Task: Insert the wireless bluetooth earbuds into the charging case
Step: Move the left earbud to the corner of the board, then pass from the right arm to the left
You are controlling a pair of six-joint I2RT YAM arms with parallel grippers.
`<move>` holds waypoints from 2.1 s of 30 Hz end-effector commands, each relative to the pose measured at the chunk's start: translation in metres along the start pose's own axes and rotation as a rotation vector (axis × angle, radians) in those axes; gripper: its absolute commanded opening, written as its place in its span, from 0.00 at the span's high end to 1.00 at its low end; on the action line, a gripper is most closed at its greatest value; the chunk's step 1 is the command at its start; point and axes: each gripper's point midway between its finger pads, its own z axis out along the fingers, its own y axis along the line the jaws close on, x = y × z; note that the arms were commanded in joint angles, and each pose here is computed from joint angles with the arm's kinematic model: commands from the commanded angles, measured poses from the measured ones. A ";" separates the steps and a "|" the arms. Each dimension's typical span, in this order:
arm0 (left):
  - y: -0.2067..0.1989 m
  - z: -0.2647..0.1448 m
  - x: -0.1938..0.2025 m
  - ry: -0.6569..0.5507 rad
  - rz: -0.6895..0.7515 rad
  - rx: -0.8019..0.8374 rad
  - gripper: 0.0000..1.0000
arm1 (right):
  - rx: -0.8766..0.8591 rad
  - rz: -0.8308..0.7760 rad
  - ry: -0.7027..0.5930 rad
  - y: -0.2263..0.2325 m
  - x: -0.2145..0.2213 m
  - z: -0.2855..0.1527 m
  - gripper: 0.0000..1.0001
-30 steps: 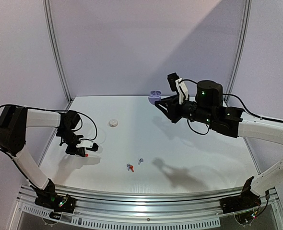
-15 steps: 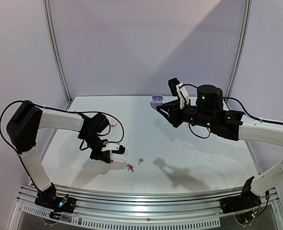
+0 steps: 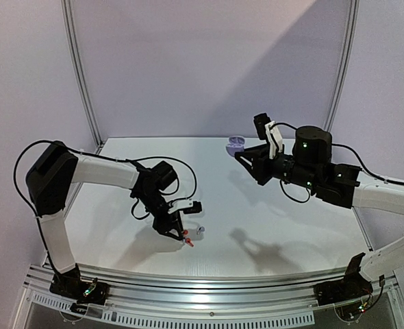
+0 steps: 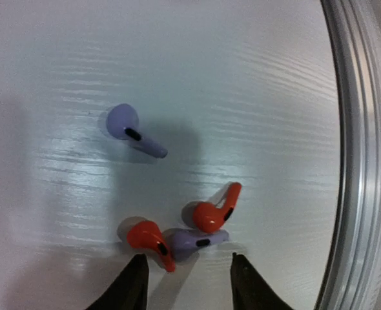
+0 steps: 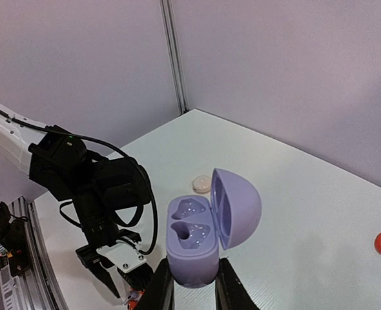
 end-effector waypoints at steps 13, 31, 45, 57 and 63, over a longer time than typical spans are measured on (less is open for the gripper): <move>-0.044 -0.174 -0.057 -0.529 0.150 -0.072 0.33 | -0.316 -0.044 -0.116 0.065 -0.079 0.028 0.91; -0.106 -0.337 -0.116 -1.361 0.208 -0.220 0.25 | -0.596 -0.080 -0.190 0.171 -0.120 0.064 0.90; -0.132 -0.371 -0.132 -1.489 0.224 -0.176 0.40 | -0.728 -0.045 -0.224 0.199 -0.125 0.061 0.90; -0.140 -0.367 -0.139 -1.480 0.256 -0.139 0.50 | -0.725 -0.054 -0.211 0.201 -0.117 0.070 0.90; -0.140 -0.365 -0.139 -1.474 0.250 -0.132 0.60 | -0.721 -0.063 -0.224 0.201 -0.119 0.072 0.91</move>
